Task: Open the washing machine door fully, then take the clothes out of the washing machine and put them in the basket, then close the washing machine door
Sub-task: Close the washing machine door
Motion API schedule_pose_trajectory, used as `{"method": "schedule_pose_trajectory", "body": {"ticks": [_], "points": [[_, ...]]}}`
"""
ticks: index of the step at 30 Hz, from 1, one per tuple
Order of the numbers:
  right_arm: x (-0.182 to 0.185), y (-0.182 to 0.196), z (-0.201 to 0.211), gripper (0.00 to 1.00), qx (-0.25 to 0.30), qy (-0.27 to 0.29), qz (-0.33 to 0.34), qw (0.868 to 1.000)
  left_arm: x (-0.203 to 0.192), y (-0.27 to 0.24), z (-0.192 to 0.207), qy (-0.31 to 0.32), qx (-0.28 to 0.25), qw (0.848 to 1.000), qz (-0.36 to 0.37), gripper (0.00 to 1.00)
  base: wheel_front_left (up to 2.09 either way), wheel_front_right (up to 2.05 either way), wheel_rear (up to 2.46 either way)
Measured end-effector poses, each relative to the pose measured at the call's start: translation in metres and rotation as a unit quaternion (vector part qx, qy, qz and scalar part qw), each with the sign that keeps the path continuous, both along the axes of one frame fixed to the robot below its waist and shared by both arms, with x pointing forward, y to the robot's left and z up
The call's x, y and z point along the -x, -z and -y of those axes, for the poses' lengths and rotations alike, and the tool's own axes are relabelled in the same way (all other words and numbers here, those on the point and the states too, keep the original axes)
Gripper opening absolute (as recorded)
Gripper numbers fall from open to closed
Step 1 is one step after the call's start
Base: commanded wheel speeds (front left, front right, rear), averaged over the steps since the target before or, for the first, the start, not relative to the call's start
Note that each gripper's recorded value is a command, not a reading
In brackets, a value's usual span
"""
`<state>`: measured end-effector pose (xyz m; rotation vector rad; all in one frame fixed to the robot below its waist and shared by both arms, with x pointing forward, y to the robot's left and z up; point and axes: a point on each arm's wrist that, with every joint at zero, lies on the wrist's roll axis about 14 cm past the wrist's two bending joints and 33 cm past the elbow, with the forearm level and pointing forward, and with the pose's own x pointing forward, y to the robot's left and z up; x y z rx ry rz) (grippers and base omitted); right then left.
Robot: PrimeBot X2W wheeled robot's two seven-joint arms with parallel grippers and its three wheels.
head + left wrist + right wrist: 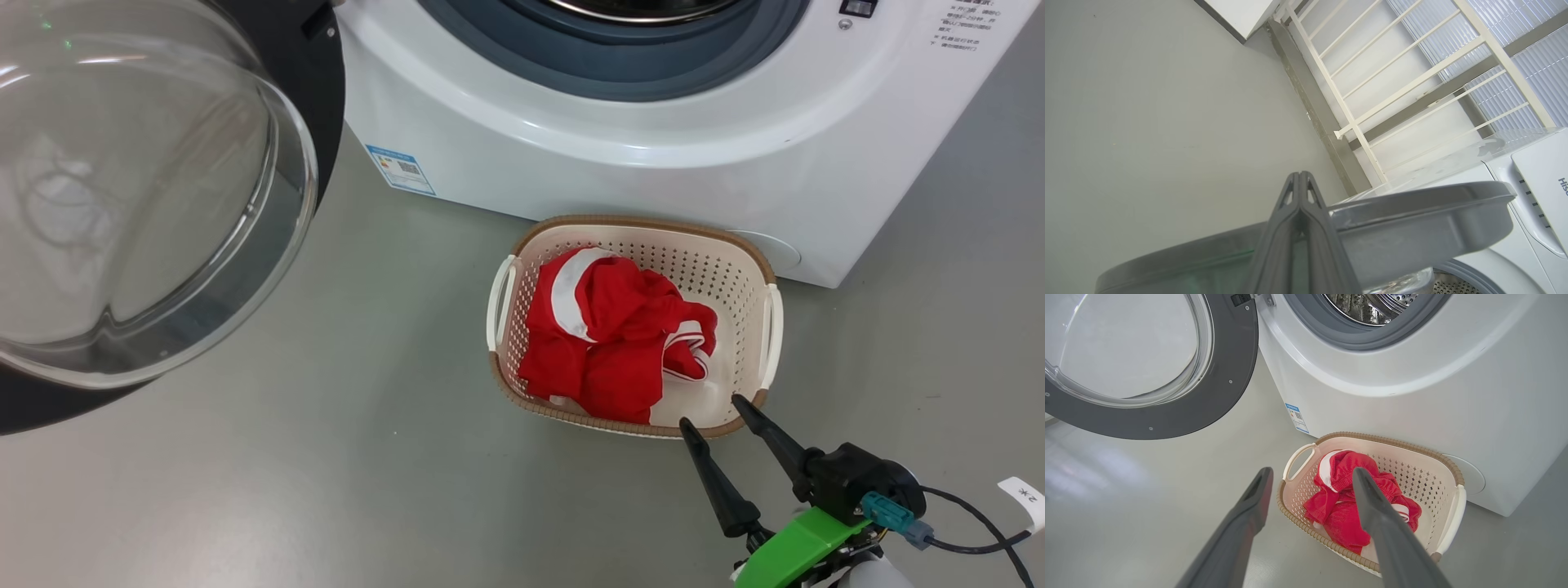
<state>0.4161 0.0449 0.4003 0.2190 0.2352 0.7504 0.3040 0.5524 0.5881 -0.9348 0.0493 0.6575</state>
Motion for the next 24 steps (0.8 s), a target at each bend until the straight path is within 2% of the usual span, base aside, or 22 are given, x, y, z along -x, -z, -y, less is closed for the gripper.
{"method": "schedule_pose_trajectory", "body": {"ticks": [12, 24], "points": [[-0.005, -0.011, 0.001, 1.0, -0.002, 0.006, 0.016, 1.0, 0.0, 0.002, 0.009, 0.037, 0.016, 0.999, -0.021, 0.0, 0.0, 0.0, 0.0], [0.001, -0.034, -0.003, 1.0, -0.013, 0.01, 0.036, 0.999, 0.007, -0.002, 0.033, 0.11, 0.036, 0.993, -0.025, 0.0, 0.0, 0.0, 0.0]]}}
